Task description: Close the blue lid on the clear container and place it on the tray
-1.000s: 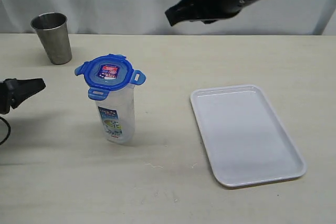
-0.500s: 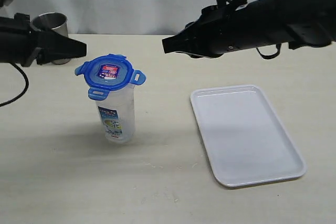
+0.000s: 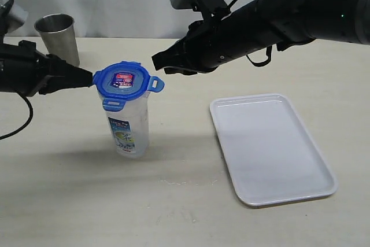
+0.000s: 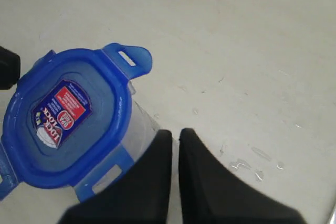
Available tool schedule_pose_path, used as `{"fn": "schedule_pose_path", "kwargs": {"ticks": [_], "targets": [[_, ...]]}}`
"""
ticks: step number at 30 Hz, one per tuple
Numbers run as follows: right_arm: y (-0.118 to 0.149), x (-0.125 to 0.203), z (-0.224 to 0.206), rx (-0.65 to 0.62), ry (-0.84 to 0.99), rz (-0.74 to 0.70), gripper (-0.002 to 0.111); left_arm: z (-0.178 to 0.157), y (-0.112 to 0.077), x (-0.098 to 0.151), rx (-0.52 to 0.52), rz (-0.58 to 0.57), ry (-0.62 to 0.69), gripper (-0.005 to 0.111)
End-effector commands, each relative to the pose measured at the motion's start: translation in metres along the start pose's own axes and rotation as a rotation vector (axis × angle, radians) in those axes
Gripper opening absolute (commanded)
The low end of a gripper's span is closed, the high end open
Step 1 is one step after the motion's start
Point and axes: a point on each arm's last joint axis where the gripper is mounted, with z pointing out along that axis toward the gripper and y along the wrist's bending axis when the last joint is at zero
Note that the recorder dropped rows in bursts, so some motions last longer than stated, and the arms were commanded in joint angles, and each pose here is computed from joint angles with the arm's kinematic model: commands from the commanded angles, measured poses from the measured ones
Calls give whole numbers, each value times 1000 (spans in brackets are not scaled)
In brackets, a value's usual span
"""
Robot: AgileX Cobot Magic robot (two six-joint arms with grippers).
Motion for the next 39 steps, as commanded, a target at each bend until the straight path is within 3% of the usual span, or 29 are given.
{"fn": "schedule_pose_path", "kwargs": {"ticks": [1, 5, 19, 25, 39], "targets": [[0, -2, -1, 4, -5, -32, 5, -4, 1, 10, -76, -9, -9, 0], [1, -2, -1, 1, -2, -36, 5, -5, 8, 17, -155, -21, -12, 0], [4, 3, -1, -34, 50, -36, 5, -4, 3, 11, -98, 15, -69, 0], [3, 2, -1, -27, 35, -33, 5, -4, -5, 14, -11, 30, -41, 0], [5, 1, 3, -16, 17, -39, 5, -3, -3, 26, -26, -4, 31, 0]]}}
